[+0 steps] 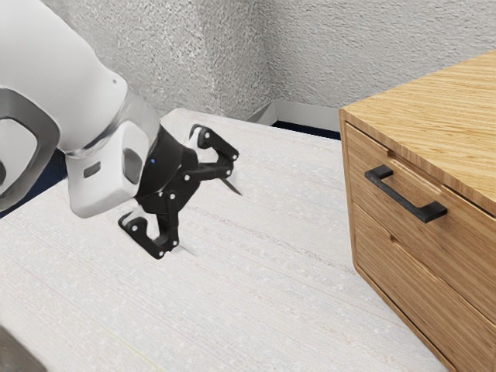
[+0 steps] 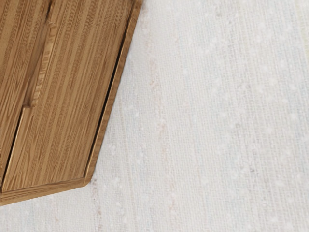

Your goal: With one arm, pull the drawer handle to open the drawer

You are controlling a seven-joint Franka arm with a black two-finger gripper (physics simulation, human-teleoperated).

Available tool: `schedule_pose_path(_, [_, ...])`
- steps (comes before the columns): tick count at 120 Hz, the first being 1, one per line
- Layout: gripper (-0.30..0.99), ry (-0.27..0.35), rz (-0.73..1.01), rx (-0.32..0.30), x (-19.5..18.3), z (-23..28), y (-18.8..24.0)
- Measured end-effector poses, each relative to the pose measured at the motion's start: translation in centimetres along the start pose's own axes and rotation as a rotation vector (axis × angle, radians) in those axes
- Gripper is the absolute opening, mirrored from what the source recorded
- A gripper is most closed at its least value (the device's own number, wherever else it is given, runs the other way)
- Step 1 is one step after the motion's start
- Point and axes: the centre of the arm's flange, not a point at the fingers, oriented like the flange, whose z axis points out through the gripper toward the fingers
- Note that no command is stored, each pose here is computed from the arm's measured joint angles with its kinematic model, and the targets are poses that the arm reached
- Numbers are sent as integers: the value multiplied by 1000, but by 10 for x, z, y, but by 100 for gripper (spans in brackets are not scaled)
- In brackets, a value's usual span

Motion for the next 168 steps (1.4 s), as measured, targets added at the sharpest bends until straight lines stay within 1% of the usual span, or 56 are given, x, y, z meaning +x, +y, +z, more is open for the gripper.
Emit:
schedule_pose_path(9, [69,29,81,33,16,2,-4])
schedule_pose_path(24, [69,47,168,62,23,25,-28])
schedule_pose_path(37, [69,66,231,114,32,27,-52])
schedule_pose_path(49, [68,80,272,133,35,35,-64])
schedule_pose_path(55, [65,85,290,136,36,40,-67])
schedule_pose_path(72, [51,115,342,151,49,48,-70])
schedule_pose_path(83, [45,134,387,170,68,46,-72])
schedule_pose_path(94, [41,143,412,179,78,48,-77])
schedule_pose_path(112, [38,144,419,191,77,54,-95])
schedule_pose_path(144, [36,145,425,150,74,88,-104])
schedule_pose_path(168, [36,147,429,174,74,80,-110])
